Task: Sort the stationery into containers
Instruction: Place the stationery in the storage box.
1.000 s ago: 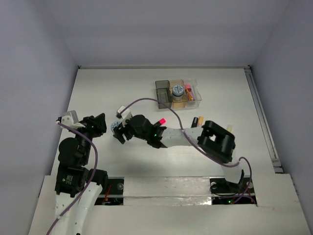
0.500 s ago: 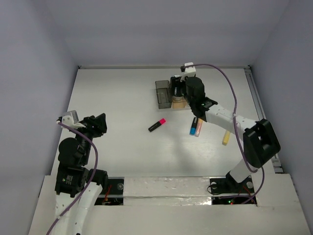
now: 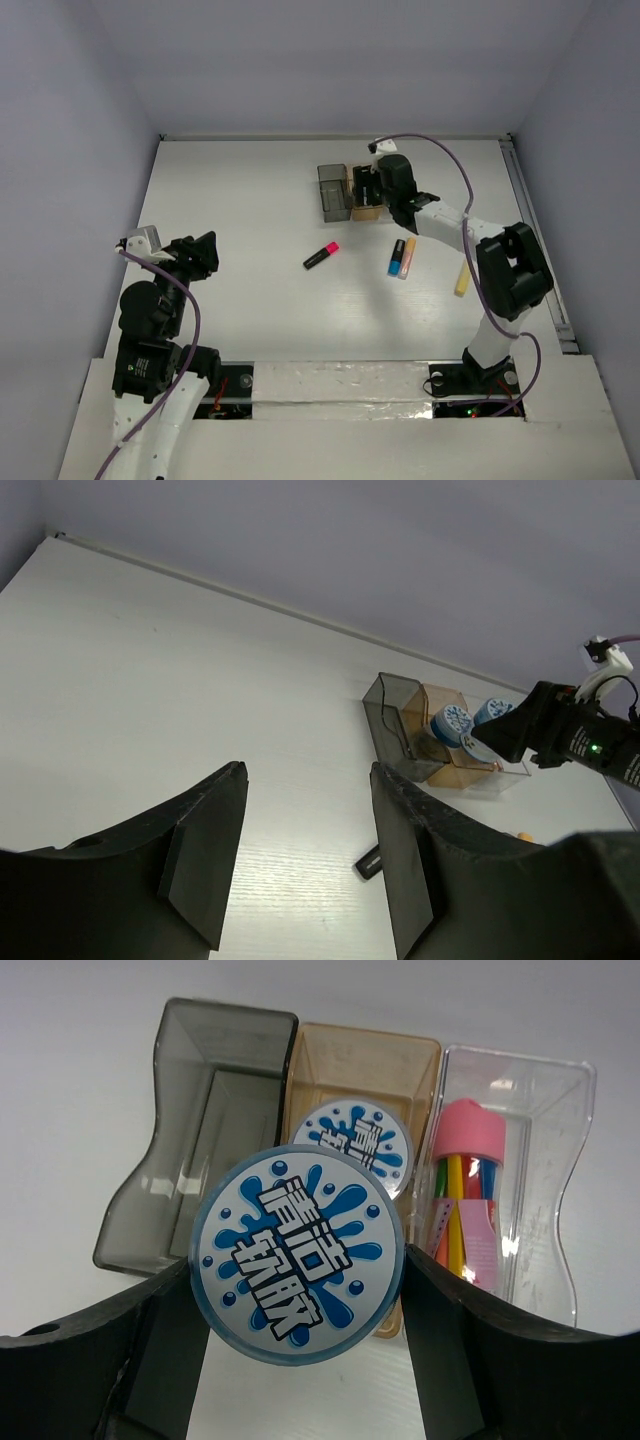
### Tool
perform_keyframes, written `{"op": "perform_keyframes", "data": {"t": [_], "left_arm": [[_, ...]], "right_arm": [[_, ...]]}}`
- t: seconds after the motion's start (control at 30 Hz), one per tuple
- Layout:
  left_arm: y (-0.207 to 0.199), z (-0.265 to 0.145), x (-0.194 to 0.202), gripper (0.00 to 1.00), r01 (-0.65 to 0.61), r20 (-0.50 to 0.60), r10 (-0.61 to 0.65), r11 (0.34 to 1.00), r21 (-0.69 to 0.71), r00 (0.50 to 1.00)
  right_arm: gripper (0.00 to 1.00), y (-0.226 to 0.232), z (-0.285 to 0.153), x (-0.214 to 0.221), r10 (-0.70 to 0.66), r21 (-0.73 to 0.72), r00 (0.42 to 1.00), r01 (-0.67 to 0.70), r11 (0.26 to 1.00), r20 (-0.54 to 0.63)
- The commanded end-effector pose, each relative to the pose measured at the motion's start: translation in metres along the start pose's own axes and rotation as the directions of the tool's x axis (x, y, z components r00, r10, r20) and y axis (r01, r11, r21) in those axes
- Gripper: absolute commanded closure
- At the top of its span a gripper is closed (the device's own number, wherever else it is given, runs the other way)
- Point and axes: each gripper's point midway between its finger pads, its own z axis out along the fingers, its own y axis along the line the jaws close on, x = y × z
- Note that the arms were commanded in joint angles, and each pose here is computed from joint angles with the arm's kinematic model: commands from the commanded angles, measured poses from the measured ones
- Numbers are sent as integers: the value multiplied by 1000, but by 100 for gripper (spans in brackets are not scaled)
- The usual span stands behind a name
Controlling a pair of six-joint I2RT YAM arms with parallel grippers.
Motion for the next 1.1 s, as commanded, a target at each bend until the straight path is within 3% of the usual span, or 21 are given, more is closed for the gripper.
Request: {"op": "perform_keyframes", "data": {"t": [0.0, 0.6, 0.83, 1.07], "left_arm": [[-5, 2, -12, 51, -3, 46, 2, 1000, 18, 999], [-4, 4, -10, 51, -7, 37, 7, 1000, 10, 999], [-4, 5, -10, 51, -8, 35, 7, 1000, 13, 999], [-4, 4, -10, 51, -7, 37, 7, 1000, 14, 999]], "right_arm": [[53, 10, -1, -36, 23, -38, 996, -20, 999, 88], [53, -20, 45, -26, 112, 15, 993, -112, 994, 21], [57, -15, 4, -39, 148, -36, 986, -145, 989, 83], [57, -7, -12, -12, 130, -82, 991, -132, 988, -35]]}}
